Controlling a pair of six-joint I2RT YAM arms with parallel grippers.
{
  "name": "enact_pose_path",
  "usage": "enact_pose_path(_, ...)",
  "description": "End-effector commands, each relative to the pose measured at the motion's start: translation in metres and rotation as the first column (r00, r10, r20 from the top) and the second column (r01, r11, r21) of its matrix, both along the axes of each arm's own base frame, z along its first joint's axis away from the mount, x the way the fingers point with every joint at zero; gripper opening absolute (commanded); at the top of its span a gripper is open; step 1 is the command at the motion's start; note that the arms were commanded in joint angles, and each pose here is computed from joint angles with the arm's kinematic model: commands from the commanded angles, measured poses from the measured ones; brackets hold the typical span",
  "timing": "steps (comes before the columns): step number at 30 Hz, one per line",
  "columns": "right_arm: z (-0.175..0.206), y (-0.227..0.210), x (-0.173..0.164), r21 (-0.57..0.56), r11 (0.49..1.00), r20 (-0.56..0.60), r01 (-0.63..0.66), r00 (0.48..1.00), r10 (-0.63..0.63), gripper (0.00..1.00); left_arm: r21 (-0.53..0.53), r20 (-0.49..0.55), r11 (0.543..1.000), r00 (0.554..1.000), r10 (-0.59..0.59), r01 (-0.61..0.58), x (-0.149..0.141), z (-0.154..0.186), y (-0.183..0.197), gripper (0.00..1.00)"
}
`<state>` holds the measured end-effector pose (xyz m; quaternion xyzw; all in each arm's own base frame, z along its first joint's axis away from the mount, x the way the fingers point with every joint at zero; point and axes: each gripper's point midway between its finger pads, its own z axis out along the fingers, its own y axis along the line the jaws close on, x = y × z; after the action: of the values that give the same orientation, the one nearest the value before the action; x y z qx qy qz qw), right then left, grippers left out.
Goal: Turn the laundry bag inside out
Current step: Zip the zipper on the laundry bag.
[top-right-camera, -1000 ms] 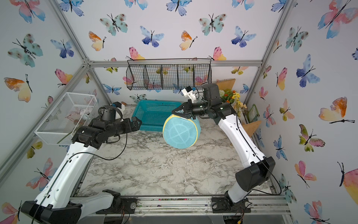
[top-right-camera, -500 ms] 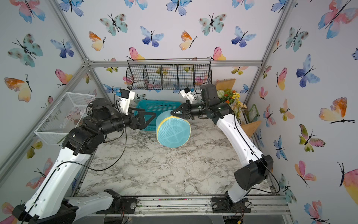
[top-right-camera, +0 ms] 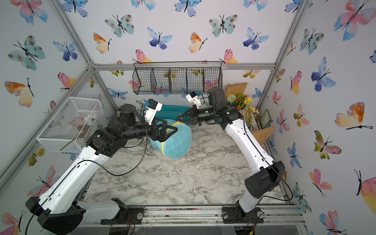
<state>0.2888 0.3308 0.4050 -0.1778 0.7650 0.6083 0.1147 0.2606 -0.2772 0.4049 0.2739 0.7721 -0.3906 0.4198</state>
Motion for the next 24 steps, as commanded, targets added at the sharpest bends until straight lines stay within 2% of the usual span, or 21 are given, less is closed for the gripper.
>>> enact_pose_path(1,0.013,0.005,-0.004,0.034,0.999,0.023,-0.037,0.999,0.037,0.01,0.02,0.021,0.998,0.998,-0.055,0.055,-0.003,-0.004,-0.014,0.93)
enact_pose_path(3,0.014,0.005,-0.003,0.036,0.999,0.025,-0.037,0.999,0.036,0.01,0.029,0.014,0.997,0.997,-0.072,0.072,-0.003,-0.008,-0.02,0.81)
enact_pose_path(6,0.018,0.006,-0.002,0.04,0.998,0.03,-0.038,0.999,0.037,0.01,0.071,-0.002,0.994,0.996,-0.086,0.086,-0.004,-0.02,-0.026,0.54)
enact_pose_path(7,0.019,0.006,-0.002,0.042,0.998,0.031,-0.038,0.999,0.037,0.01,0.086,-0.003,0.993,0.996,-0.084,0.084,-0.003,-0.024,-0.028,0.49)
enact_pose_path(12,0.022,0.006,-0.004,0.049,0.998,0.032,-0.045,0.999,0.044,0.01,0.12,0.008,0.992,0.999,-0.044,0.042,0.006,-0.03,-0.027,0.4)
enact_pose_path(19,0.026,0.006,-0.002,0.052,0.998,0.052,-0.038,0.998,0.035,0.02,0.176,0.029,0.984,0.999,0.028,-0.033,0.018,-0.033,-0.018,0.04)
enact_pose_path(24,0.027,0.001,0.015,0.041,0.999,0.087,0.02,0.996,-0.023,0.01,0.226,0.02,0.974,0.999,0.028,-0.032,0.009,-0.038,-0.009,0.0)
